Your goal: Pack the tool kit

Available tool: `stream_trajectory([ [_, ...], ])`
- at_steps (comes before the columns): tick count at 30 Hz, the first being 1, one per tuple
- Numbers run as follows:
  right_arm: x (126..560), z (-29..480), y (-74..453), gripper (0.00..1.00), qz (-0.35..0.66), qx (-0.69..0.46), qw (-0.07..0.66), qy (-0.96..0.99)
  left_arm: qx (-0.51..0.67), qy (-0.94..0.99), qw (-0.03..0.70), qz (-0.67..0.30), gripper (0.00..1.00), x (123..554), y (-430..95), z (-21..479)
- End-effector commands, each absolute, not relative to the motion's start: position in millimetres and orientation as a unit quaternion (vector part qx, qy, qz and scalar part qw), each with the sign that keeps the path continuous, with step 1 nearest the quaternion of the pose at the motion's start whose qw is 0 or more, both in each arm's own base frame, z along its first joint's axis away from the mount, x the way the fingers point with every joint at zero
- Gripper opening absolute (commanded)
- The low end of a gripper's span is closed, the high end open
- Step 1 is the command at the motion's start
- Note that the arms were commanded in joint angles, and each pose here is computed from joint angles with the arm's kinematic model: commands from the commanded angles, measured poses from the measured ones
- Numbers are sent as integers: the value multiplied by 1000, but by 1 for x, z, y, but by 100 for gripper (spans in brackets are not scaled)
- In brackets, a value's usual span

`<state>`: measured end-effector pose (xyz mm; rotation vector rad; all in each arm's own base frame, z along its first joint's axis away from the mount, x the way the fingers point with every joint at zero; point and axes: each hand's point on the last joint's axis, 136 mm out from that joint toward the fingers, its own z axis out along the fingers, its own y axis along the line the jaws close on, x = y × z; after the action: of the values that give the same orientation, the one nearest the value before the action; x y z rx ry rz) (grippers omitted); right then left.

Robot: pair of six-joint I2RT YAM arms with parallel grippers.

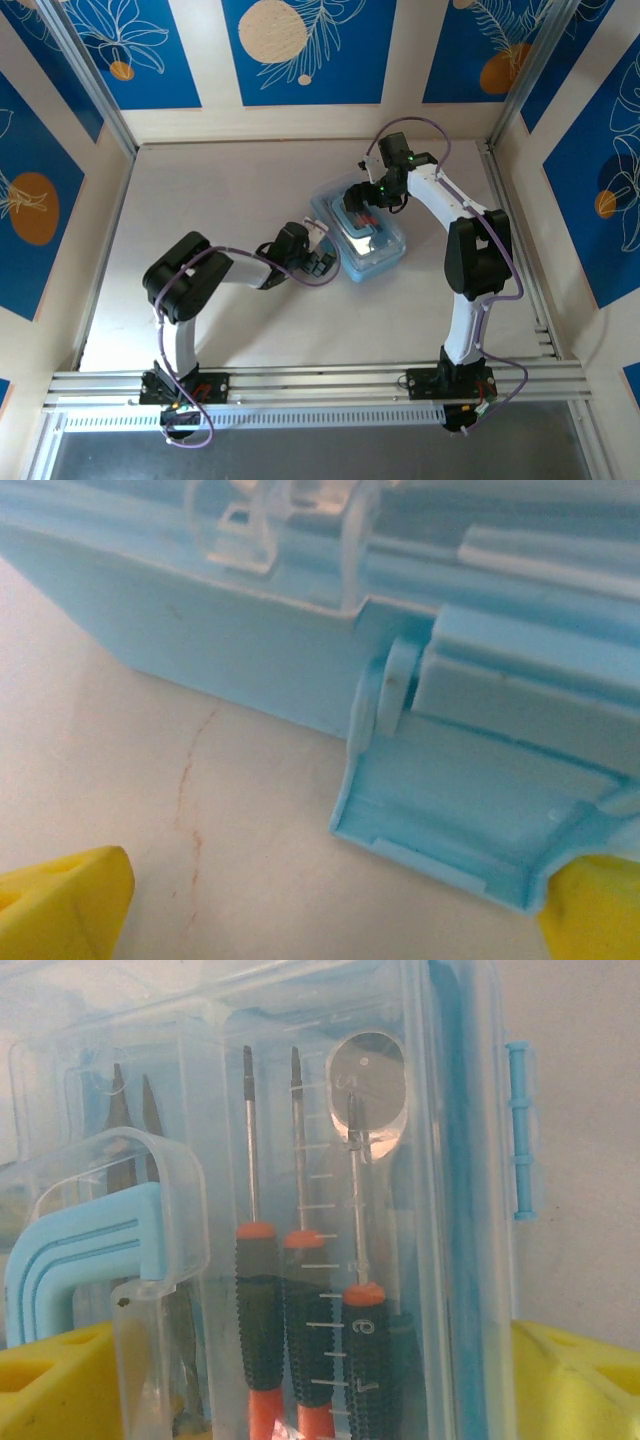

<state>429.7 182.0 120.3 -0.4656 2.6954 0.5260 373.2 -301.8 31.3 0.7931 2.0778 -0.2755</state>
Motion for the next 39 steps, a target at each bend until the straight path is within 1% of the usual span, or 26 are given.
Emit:
stream_trajectory([
  [1, 394, 90, 182, 89, 198, -157, 90, 963, 291, 839, 457, -50, 100, 387, -272, 48],
  [24, 391, 89, 184, 89, 204, -155, 85, 963, 302, 808, 505, -31, 100, 389, -267, 107],
  [39, 390, 87, 184, 89, 209, -155, 82, 962, 305, 804, 509, -25, 100, 394, -269, 110],
])
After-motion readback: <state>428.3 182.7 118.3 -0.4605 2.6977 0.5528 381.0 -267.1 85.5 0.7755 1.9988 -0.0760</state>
